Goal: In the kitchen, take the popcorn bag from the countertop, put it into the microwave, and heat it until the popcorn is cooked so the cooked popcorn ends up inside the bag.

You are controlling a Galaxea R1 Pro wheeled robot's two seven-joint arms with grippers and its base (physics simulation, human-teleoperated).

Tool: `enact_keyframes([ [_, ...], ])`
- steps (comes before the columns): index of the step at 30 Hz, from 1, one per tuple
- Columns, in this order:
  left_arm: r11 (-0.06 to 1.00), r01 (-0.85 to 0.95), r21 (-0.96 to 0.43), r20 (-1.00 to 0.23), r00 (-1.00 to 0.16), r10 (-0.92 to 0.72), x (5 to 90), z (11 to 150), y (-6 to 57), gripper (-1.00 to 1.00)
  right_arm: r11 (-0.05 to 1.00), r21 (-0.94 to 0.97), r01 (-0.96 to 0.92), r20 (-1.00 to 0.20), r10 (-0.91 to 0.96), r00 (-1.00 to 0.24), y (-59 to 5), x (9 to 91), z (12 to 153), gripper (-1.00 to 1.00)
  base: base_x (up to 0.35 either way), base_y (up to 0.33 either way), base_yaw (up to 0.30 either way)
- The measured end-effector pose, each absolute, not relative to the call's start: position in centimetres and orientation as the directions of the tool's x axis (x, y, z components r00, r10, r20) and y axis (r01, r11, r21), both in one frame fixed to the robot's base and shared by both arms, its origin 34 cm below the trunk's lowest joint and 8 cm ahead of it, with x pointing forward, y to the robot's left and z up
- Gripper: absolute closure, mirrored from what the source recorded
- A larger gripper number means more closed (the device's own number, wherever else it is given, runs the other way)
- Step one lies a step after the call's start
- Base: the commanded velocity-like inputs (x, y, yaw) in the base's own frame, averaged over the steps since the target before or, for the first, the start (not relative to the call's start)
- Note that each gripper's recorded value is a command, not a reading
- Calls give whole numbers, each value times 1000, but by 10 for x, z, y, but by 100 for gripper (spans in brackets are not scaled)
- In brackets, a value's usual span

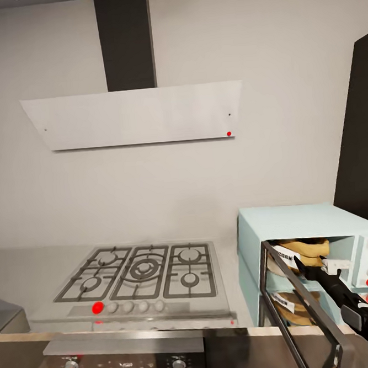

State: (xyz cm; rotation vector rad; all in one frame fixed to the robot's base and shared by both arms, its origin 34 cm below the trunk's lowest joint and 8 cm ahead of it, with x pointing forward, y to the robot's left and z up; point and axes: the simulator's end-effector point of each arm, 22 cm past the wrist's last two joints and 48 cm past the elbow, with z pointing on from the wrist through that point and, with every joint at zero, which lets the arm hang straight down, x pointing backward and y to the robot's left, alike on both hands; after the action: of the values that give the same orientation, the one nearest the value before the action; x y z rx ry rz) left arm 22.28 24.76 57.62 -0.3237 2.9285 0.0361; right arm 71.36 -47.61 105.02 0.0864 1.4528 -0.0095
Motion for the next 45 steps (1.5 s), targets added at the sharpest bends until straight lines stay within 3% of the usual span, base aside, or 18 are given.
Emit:
enact_keyframes([
  [33,976,-219,3,-195,-957,-214,223,576,248,-100,996,59,64,-994,52,93,-477,710,1039,-100,-316,-12,0],
  [36,976,-219,4,-205,-955,-214,227,577,250,-100,995,63,72,-998,64,-14,-478,681,982,-100,-23,0,0],
  [41,973,-231,2,-371,-904,-214,306,602,269,-100,994,65,84,-971,82,-223,-476,604,873,-100,-2,0,0],
  [45,970,-243,-9,-579,-790,-203,417,668,293,-100,976,152,155,-824,212,-525,-471,527,772,-100,0,0,-36],
])
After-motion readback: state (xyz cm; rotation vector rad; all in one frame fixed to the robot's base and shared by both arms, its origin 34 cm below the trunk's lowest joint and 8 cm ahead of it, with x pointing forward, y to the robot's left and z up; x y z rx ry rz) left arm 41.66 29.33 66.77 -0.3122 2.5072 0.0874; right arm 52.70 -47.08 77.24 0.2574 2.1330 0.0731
